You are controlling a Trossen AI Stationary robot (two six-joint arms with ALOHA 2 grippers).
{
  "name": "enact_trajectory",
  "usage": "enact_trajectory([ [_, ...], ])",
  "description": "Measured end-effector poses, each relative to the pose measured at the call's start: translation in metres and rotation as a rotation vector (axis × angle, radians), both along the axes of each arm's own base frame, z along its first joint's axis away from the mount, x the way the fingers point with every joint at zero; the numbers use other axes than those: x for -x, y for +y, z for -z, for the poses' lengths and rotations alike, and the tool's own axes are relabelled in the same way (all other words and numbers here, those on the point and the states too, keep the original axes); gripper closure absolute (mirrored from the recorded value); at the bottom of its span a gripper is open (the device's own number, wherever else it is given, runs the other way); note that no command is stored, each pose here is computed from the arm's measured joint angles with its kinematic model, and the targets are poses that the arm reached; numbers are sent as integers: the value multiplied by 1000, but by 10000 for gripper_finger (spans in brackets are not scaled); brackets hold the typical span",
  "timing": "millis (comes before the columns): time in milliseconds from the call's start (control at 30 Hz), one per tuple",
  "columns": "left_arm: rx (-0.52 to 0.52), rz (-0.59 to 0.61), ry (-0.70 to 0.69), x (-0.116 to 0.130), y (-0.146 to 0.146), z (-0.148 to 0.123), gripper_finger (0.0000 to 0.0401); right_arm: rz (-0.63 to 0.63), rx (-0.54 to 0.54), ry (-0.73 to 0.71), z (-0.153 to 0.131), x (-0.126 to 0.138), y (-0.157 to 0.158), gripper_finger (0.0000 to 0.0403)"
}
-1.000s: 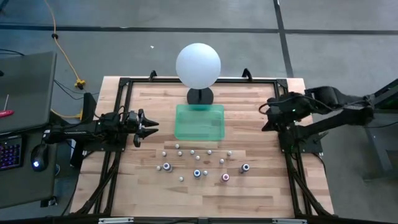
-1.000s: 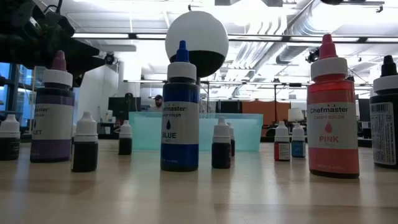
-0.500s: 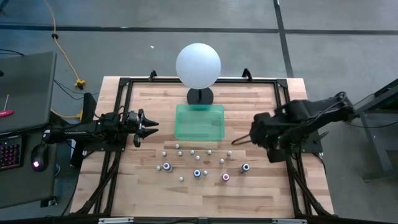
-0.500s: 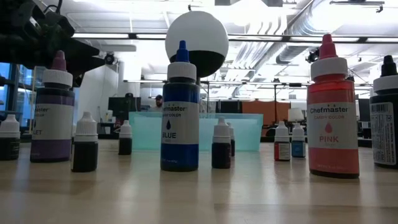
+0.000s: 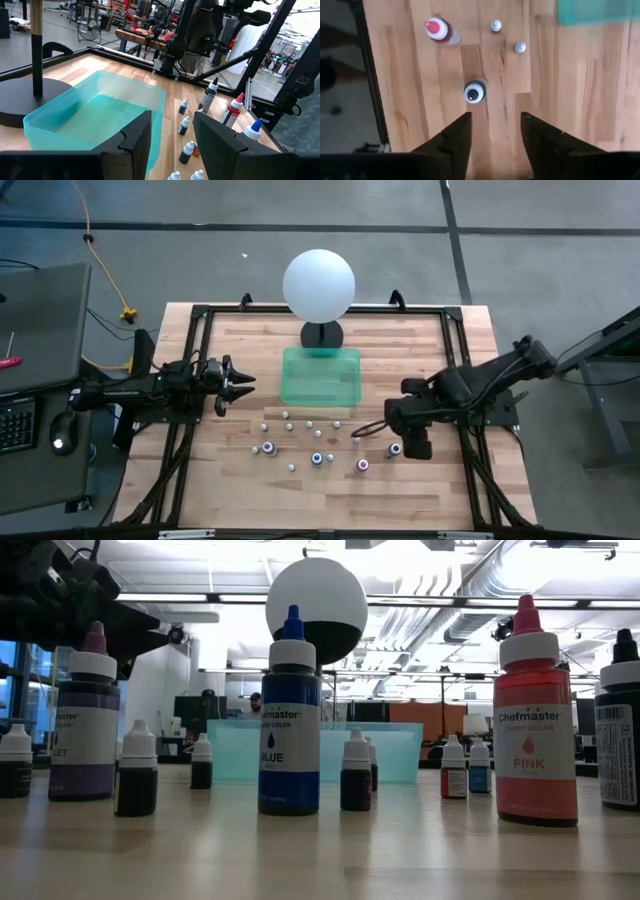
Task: Pick & Place food coloring
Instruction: Put the large black food coloring bottle into the bin
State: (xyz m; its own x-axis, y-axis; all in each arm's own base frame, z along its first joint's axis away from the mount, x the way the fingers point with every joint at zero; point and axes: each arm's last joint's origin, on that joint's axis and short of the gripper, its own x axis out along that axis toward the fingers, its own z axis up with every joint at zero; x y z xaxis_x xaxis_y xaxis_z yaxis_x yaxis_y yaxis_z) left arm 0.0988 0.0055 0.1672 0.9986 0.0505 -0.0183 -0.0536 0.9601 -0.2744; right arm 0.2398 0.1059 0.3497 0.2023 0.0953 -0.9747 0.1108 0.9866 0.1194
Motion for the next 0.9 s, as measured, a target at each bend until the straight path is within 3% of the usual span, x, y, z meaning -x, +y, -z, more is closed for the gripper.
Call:
enact_trajectory([
  [200, 0, 0, 0, 0, 0, 0, 254, 247, -13, 18, 8, 2, 8, 200],
  [567, 0, 0, 0, 0, 0, 0, 254, 629, -140, 144, 69, 3, 25, 189],
  [733, 0, 0, 0, 0, 0, 0, 254, 698, -188, 131, 88, 0, 27, 188],
  [900, 0, 0, 0, 0, 0, 0, 254, 732, -171, 126, 98, 0, 23, 179],
])
